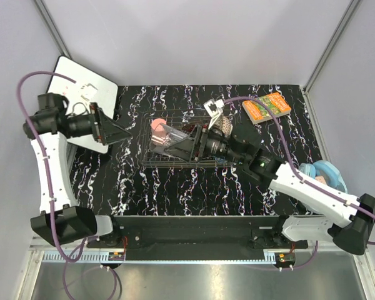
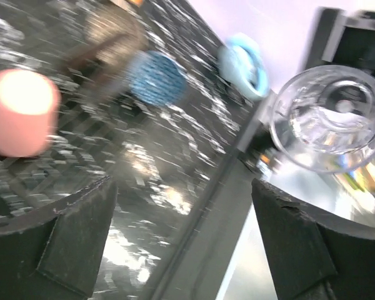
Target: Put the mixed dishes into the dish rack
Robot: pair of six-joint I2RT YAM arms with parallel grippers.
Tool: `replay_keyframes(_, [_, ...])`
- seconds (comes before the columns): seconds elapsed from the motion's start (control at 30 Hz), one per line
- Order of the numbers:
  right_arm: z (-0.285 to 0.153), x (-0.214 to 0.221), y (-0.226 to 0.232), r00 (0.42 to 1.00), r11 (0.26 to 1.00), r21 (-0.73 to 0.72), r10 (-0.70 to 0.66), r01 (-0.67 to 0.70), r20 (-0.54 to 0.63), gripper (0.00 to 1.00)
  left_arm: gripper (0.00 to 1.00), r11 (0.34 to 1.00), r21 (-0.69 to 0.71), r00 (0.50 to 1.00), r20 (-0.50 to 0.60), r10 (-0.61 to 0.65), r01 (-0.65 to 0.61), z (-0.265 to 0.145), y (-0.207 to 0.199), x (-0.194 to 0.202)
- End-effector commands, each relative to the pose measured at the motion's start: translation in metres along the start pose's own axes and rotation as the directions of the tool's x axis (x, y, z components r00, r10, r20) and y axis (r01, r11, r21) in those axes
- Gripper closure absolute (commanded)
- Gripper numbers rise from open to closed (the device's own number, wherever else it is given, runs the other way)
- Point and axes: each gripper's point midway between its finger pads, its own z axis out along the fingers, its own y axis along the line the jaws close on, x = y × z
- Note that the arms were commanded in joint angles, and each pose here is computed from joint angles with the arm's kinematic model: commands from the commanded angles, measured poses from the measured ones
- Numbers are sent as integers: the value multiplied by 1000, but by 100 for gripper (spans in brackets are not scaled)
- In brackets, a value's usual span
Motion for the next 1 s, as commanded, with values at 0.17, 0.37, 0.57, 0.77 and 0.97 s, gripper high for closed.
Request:
replay_keyframes(0.17, [0,22,-95,931,799,541,-61,261,-360,100,5,986,-163,998,42,42,-34,-20,57,16])
replay_keyframes(0.37, [29,24,-127,867,659,637,-44,399,-497,100,9,989,-149,1000,7,16,-15,-15,82,41])
replay_keyframes(0.57, [50,31,-152,815,591,656,-7,471,-579,100,10,995,-89,999,-15,48,-49,-13,78,56])
replay_keyframes(0.77, [67,51,-179,764,563,637,16,527,-645,100,12,998,-57,999,-30,25,-27,-18,76,67])
replay_keyframes(0.97, [66,79,-216,709,513,631,59,583,-703,100,12,996,-84,999,-13,42,-43,-24,77,68])
